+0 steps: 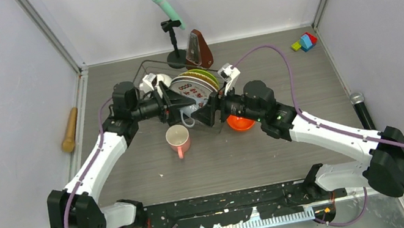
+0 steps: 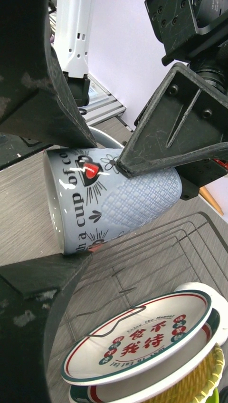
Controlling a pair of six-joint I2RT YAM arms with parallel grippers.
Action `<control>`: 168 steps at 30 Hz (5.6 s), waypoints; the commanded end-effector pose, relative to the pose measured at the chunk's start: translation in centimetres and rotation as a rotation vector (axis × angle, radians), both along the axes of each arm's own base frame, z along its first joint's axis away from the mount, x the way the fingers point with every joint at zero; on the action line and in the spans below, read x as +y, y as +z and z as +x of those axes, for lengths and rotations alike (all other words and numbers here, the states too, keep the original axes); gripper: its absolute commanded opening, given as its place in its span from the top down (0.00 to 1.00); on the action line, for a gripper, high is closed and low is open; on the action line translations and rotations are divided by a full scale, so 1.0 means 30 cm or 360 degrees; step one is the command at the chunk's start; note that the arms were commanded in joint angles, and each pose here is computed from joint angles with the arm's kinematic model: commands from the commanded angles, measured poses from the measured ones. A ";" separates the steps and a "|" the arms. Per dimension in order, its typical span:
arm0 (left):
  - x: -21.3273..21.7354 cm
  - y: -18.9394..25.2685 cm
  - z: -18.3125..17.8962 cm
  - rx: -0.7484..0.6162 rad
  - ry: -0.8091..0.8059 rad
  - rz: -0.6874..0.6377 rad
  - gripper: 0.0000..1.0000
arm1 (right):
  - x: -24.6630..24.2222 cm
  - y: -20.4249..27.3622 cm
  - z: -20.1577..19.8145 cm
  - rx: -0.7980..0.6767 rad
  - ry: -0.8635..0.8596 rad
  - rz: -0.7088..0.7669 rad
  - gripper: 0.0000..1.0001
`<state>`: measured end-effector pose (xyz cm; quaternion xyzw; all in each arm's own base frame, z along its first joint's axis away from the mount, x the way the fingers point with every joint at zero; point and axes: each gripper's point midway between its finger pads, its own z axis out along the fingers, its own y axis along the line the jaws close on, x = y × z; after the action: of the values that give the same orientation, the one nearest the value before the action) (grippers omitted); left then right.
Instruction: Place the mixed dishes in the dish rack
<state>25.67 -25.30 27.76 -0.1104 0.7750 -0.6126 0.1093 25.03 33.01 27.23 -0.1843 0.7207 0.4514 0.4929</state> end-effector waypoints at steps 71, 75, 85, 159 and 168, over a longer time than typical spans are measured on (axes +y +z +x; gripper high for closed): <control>0.601 -0.456 0.705 -0.0233 0.1444 0.1888 1.00 | -0.517 -0.010 -0.049 0.0292 -0.0968 -0.0207 0.04; 0.604 -0.515 0.717 -0.0253 0.1409 0.1935 1.00 | -0.531 -0.038 -0.048 0.0323 -0.1010 -0.0223 0.04; 0.636 -0.531 0.728 -0.0359 0.1419 0.2031 1.00 | -0.575 -0.147 -0.054 0.0464 -0.1111 -0.0315 0.04; -0.184 -0.206 0.193 -0.2505 -0.1133 0.0569 1.00 | -0.455 0.057 -0.158 0.0285 -0.0465 -0.0347 0.08; -0.172 -0.325 0.186 -0.2432 -0.1386 0.0551 1.00 | -0.450 0.051 -0.152 0.0294 -0.0464 -0.0357 0.08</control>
<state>30.95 -30.22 16.59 0.6174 0.5866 -0.3857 0.3550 20.19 19.46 27.74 -0.0942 0.8363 0.3001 0.4491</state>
